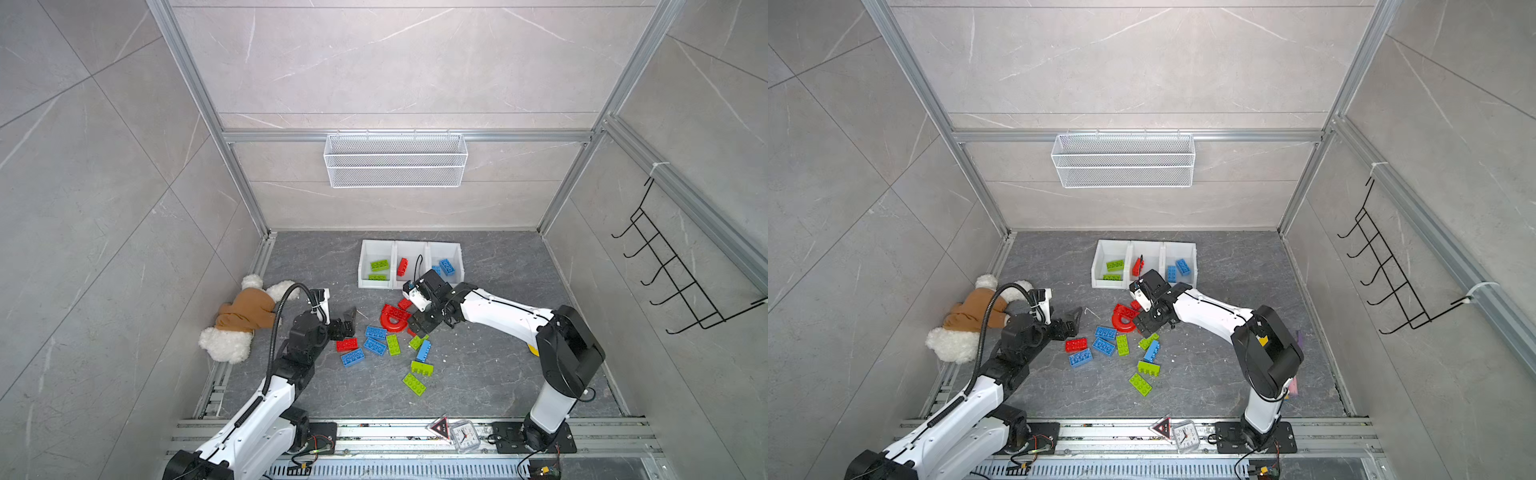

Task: Sort the legos into containers by color
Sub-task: 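Move the right gripper over the red bricks beside the red arch, then lower and close the right gripper on a red brick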

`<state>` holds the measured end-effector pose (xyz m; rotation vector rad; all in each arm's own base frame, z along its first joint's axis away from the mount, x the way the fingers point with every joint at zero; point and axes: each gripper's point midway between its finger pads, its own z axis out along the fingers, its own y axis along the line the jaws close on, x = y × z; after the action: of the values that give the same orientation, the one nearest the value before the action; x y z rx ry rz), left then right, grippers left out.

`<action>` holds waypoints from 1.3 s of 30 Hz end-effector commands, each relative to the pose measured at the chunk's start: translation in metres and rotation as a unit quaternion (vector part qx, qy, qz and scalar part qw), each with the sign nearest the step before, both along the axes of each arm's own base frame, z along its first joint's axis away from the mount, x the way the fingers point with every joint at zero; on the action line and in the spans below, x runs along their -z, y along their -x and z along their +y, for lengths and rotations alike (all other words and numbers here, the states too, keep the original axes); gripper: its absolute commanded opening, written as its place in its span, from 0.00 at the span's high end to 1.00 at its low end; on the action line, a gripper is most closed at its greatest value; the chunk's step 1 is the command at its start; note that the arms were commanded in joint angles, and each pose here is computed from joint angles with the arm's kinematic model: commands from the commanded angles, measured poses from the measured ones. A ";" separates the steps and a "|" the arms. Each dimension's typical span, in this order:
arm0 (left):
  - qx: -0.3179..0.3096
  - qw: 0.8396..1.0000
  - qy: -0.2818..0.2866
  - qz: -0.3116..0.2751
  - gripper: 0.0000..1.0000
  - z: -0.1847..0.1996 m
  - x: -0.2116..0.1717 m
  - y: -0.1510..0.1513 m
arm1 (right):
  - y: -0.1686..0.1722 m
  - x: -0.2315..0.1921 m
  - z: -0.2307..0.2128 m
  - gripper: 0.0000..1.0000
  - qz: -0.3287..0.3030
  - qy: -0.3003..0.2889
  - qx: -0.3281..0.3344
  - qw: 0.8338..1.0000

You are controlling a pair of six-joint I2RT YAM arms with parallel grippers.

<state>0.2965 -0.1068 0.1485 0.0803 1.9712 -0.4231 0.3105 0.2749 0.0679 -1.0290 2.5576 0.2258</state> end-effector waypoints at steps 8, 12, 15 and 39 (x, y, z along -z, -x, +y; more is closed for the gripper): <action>-0.011 1.000 0.005 -0.028 0.00 0.001 -0.024 -0.010 | -0.007 0.037 0.007 0.13 0.013 0.031 -0.026 0.999; -0.008 1.000 0.006 -0.029 0.00 0.000 -0.025 -0.010 | -0.007 0.044 0.011 0.13 0.018 0.027 -0.030 0.999; -0.009 1.000 0.005 -0.030 0.00 0.001 -0.024 -0.010 | -0.009 0.046 0.013 0.13 0.019 0.024 -0.029 0.999; -0.007 1.000 0.006 -0.029 0.00 0.000 -0.026 -0.010 | -0.031 0.025 0.005 0.36 -0.016 -0.018 0.026 0.999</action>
<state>0.2988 -0.1059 0.1487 0.0741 1.9752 -0.4139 0.3310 0.2825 0.0219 -1.0353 2.5724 0.1984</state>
